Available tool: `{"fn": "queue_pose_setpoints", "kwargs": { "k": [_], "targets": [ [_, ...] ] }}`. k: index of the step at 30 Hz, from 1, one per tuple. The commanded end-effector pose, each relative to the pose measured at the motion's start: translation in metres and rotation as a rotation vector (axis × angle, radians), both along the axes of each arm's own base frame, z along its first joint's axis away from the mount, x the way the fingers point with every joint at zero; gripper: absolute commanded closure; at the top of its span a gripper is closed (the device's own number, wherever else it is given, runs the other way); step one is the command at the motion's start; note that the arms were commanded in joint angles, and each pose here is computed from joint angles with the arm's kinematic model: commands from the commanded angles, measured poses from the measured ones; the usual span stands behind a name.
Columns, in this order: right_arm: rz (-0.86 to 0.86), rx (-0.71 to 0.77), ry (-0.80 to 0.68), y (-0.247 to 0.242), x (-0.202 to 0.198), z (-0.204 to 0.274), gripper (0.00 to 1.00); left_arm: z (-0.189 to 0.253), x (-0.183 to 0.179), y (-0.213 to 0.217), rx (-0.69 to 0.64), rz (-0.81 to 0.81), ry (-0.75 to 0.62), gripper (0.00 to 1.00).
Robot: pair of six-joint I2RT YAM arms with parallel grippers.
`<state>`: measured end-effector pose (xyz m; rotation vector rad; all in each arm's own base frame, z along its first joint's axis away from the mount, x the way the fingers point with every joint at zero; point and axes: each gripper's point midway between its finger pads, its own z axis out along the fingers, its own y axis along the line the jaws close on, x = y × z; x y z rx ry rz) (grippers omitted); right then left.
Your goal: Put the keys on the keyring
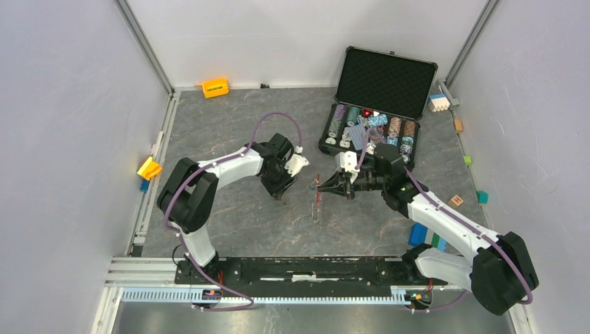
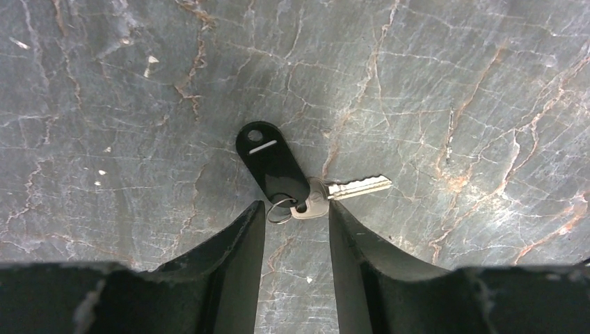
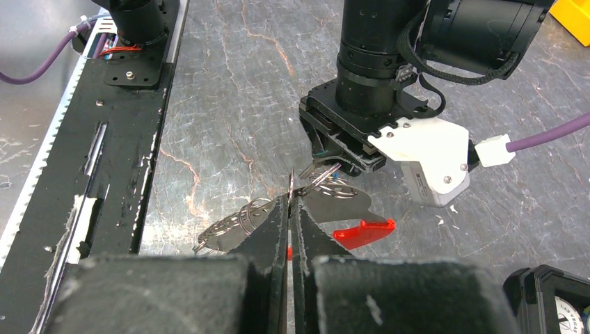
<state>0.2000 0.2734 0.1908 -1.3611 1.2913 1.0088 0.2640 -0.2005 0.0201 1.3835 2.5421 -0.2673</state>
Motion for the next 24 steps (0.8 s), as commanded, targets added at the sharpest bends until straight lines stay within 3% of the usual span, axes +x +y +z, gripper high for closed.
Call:
{"fn": "queue_pose_setpoints", "kwargs": {
  "k": [1,24],
  "targets": [
    [0.003,0.02,-0.021,0.001,0.002,0.006,1.0,0.013,-0.002,-0.005,-0.04,-0.026,0.003,0.55],
    [-0.003,0.019,-0.021,0.001,0.004,0.006,1.0,0.023,-0.013,-0.009,-0.098,-0.026,0.064,0.62]
  ]
}}
